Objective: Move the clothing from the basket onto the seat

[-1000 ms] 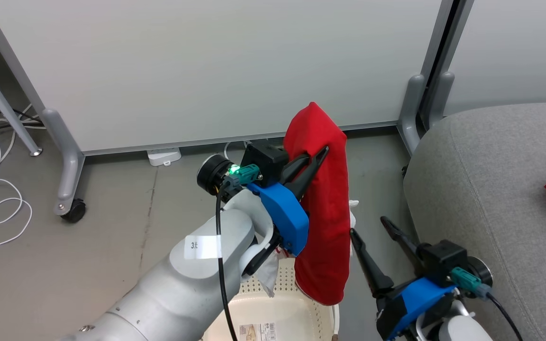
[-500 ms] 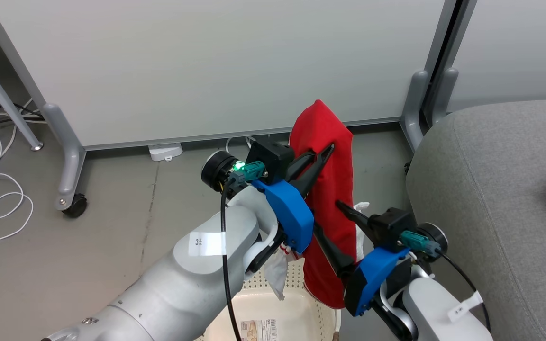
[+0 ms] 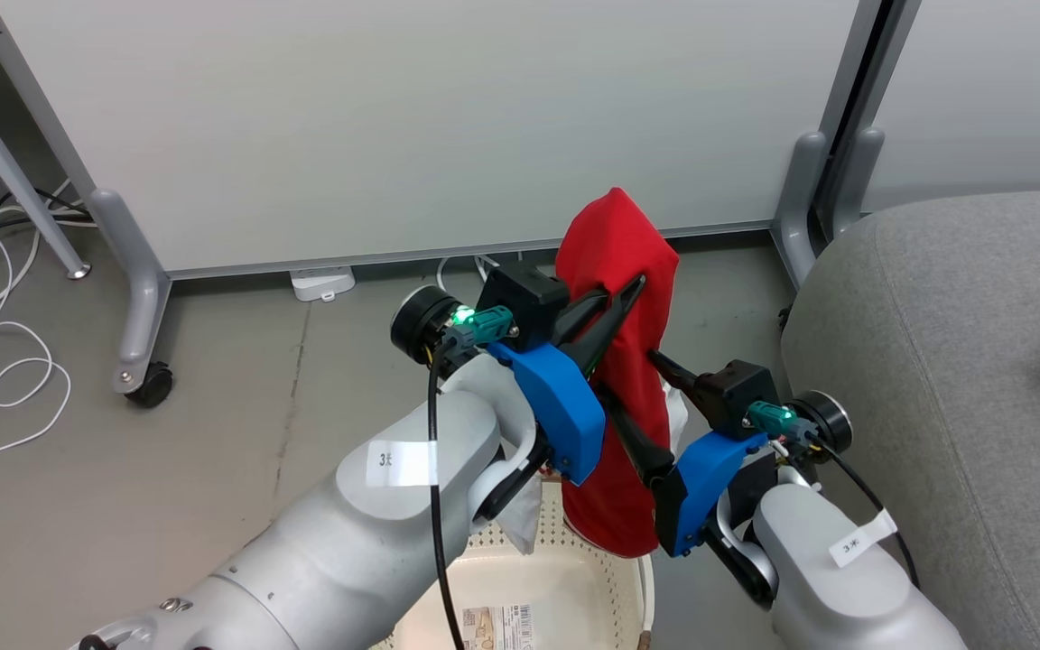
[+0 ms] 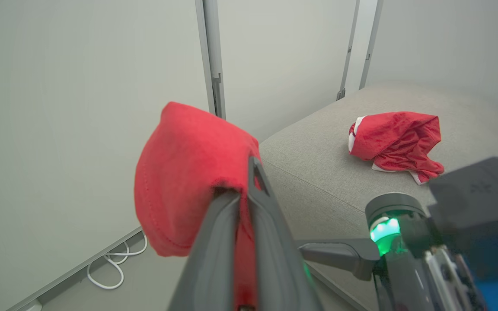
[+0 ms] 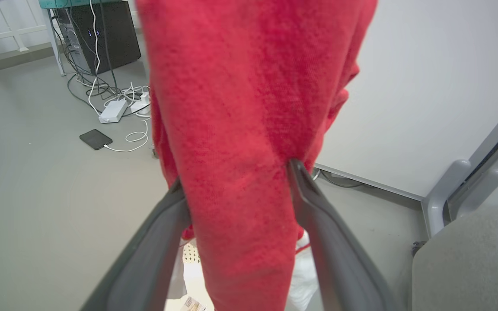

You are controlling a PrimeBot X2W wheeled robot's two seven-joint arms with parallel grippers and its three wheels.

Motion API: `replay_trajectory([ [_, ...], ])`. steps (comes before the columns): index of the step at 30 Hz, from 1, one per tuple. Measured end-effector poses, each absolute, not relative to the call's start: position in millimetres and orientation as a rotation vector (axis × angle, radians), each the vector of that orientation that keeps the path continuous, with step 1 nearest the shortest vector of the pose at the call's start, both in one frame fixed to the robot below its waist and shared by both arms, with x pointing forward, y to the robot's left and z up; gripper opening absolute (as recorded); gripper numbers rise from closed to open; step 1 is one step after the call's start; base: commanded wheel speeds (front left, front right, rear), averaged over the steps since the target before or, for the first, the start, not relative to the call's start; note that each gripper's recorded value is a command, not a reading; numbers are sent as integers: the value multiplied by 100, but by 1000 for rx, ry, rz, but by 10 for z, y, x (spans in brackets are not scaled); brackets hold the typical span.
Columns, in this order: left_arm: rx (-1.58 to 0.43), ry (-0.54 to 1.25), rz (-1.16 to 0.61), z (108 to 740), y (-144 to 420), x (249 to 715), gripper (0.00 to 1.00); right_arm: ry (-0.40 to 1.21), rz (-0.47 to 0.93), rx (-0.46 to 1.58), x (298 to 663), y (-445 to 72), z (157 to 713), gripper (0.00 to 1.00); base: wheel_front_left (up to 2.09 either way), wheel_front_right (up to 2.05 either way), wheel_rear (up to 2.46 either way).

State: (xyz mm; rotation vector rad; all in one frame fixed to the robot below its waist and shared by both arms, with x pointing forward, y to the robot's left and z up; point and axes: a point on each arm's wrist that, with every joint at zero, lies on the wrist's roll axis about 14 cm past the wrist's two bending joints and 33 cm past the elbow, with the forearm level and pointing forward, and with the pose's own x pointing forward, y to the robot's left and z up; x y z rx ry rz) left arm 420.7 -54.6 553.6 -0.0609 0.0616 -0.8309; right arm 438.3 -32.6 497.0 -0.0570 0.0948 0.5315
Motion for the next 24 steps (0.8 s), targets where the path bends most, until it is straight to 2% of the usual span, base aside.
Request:
replay_trajectory([
  [10, -68, 68, -840, 5532, -562, 4182, 0, 117, 534, -38, 4471, -297, 4947, 98, 0, 0, 0],
  [12, -66, 69, -840, 5528, -562, 4178, 0, 119, 534, -22, 4478, -287, 4952, 26, 0, 0, 0],
  [13, -67, 70, -838, 5527, -560, 4179, 0, 122, 535, -18, 4482, -283, 4951, 0, 0, 0, 0],
  [24, -58, 76, -838, 5519, -575, 4191, 0, 146, 538, 9, 4445, -274, 4895, 0, 0, 0, 0],
])
